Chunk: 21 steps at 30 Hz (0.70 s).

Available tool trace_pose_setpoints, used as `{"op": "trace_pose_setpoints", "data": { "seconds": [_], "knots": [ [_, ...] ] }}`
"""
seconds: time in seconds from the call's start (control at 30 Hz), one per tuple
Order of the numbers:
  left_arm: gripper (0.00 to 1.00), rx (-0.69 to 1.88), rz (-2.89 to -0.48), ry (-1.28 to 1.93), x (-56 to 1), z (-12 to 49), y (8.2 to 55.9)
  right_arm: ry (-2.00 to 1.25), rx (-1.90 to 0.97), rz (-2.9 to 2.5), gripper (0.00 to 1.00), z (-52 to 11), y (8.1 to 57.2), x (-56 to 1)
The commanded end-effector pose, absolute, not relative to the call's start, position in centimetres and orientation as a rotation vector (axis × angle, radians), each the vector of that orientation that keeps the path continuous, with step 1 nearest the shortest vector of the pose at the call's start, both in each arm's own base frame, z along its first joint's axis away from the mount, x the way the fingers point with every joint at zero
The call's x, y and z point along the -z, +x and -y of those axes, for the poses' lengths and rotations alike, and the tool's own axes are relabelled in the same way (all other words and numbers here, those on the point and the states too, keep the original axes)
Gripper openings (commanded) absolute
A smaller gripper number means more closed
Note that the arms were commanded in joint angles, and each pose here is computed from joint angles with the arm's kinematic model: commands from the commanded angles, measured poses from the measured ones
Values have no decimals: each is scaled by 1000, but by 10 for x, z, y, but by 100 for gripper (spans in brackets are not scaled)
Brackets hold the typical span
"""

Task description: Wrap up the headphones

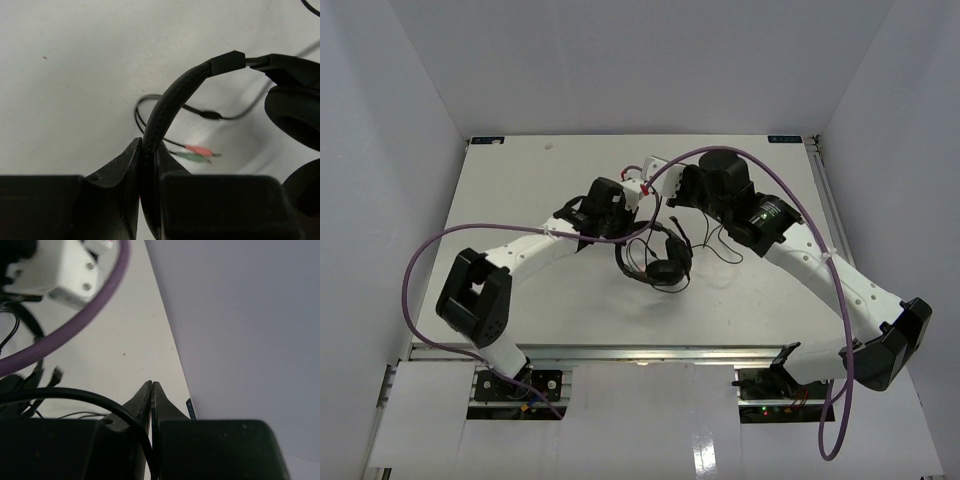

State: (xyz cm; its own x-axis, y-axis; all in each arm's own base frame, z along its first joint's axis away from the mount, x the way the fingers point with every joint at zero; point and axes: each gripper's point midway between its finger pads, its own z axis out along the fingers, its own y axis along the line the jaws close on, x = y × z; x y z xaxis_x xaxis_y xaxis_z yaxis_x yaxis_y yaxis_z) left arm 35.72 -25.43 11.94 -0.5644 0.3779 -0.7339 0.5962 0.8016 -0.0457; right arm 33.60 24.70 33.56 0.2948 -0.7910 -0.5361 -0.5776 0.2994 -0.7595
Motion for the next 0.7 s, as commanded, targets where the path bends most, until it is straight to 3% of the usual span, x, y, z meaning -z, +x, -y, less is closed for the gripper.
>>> {"op": "trace_pose_setpoints", "data": {
  "seconds": [0.0,0.17,0.53,0.67],
  "knots": [
    [0,559,-1983,659,-210,259,334,-1258,222,-1410,8,-234,358,-344],
    [0,654,-1923,651,-242,252,302,-1144,54,-1479,8,-210,377,-338],
    [0,893,-1785,726,-300,253,238,-1149,-172,-1541,8,-242,399,-320],
    [0,899,-1712,702,-331,246,229,-1110,-261,-1645,8,-232,415,-290]
  ]
}}
